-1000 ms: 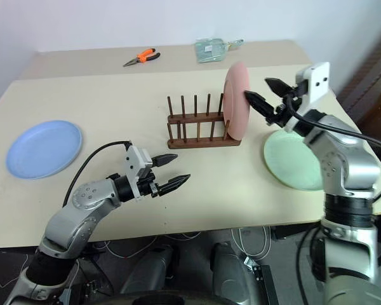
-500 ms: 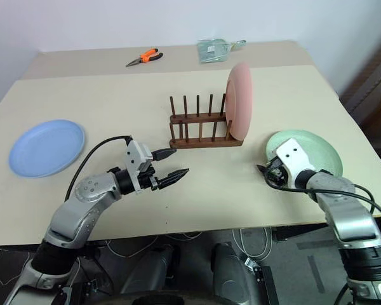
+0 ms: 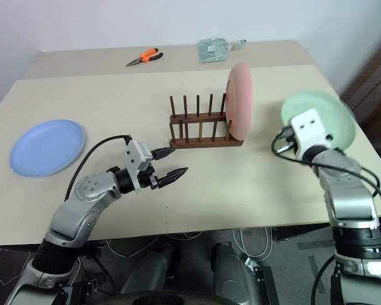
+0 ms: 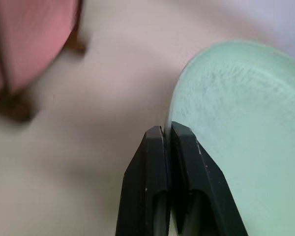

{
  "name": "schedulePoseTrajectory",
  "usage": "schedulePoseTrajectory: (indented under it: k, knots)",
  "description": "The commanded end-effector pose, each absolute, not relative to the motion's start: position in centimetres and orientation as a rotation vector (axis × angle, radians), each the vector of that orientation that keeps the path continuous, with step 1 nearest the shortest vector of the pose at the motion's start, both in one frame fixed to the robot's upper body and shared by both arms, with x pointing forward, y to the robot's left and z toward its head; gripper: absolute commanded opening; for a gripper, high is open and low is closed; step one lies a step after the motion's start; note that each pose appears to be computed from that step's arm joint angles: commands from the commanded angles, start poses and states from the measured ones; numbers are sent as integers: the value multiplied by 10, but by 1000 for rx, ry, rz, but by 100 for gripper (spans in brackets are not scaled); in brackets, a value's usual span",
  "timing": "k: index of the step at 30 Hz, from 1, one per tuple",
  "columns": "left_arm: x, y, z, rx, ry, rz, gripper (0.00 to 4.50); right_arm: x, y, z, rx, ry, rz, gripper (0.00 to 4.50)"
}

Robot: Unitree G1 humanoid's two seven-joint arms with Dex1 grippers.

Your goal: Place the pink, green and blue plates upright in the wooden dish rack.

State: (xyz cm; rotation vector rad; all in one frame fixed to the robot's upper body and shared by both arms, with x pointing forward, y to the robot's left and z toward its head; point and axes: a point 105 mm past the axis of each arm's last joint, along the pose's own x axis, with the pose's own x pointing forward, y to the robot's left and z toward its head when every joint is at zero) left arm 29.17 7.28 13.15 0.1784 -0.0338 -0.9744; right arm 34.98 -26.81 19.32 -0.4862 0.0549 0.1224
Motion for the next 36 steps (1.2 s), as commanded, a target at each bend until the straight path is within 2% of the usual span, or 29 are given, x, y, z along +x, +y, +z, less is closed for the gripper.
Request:
schedulePoseTrajectory:
  k: [1,3,5,9,12,14,17,22,30,35,36]
  knots:
    - [305,83,151,210,-138,-890,349,342,-253,294,-472,-316,98,6]
    - [314,89,156,228,-171,-832,349,334,-231,329,-403,-456,175,6]
    - [322,98,160,239,-202,-772,349,319,-193,348,-273,-545,378,6]
    - [329,119,162,254,-221,-695,349,277,-127,361,61,-612,831,6]
    - [327,128,159,262,-214,-685,349,254,-99,363,264,-595,1051,6]
    - [322,131,156,248,-193,-702,349,249,-84,362,405,-563,1132,6]
    - [314,133,152,243,-172,-731,349,267,-72,357,589,-478,1100,6]
    - [310,131,151,234,-159,-741,349,301,-71,328,639,-348,1007,6]
    - [307,126,149,227,-145,-765,349,336,-81,295,812,-190,891,6]
    - [304,124,149,222,-138,-779,349,346,-84,281,833,-137,842,6]
    - [304,124,148,222,-135,-782,349,347,-84,280,829,-136,842,32]
